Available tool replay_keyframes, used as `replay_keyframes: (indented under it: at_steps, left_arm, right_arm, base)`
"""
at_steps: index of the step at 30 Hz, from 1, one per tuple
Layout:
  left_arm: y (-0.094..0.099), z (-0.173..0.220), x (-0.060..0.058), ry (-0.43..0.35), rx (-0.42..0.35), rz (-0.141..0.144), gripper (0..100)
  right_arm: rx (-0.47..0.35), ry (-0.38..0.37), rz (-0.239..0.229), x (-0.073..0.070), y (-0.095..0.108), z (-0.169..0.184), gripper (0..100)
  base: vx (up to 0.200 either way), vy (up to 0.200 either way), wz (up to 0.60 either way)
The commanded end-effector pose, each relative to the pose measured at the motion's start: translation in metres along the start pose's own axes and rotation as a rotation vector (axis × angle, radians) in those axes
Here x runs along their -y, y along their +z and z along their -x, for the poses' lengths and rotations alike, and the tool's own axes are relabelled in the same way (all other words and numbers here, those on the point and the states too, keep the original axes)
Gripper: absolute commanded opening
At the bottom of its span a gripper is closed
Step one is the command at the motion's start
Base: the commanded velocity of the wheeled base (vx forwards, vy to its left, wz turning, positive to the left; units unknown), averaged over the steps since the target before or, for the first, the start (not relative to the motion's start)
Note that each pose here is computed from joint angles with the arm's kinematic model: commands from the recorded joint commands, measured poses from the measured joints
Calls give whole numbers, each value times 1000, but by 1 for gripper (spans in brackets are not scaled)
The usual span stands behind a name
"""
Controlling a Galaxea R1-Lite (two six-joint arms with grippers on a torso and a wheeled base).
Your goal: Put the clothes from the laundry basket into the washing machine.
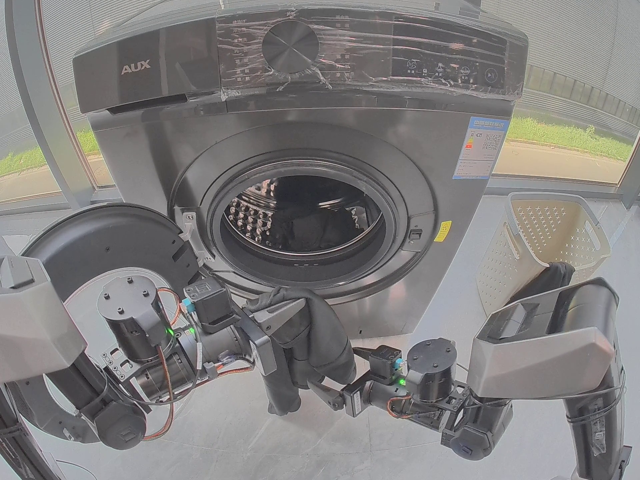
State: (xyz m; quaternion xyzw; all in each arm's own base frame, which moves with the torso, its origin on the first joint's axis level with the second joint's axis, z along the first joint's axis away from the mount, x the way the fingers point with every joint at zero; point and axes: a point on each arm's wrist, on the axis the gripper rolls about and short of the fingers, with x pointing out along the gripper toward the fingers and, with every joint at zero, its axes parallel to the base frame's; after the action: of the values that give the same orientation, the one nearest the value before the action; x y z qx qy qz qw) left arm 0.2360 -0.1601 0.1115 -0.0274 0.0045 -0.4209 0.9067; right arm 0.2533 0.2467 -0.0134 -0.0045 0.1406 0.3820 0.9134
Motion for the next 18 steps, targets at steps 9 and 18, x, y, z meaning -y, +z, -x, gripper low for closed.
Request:
replay_keyframes:
  at_steps: [9,18]
  left_arm:
    - [2,1,0,2,9,-2,0]
    - [0,1,-2,7,0,-1,0]
  right_arm:
    - [79,-83,-17,18,15,-10,100]
    - [124,-115,-25,26,43,19,100]
  base:
    - [0,0,0]
    - [0,0,0]
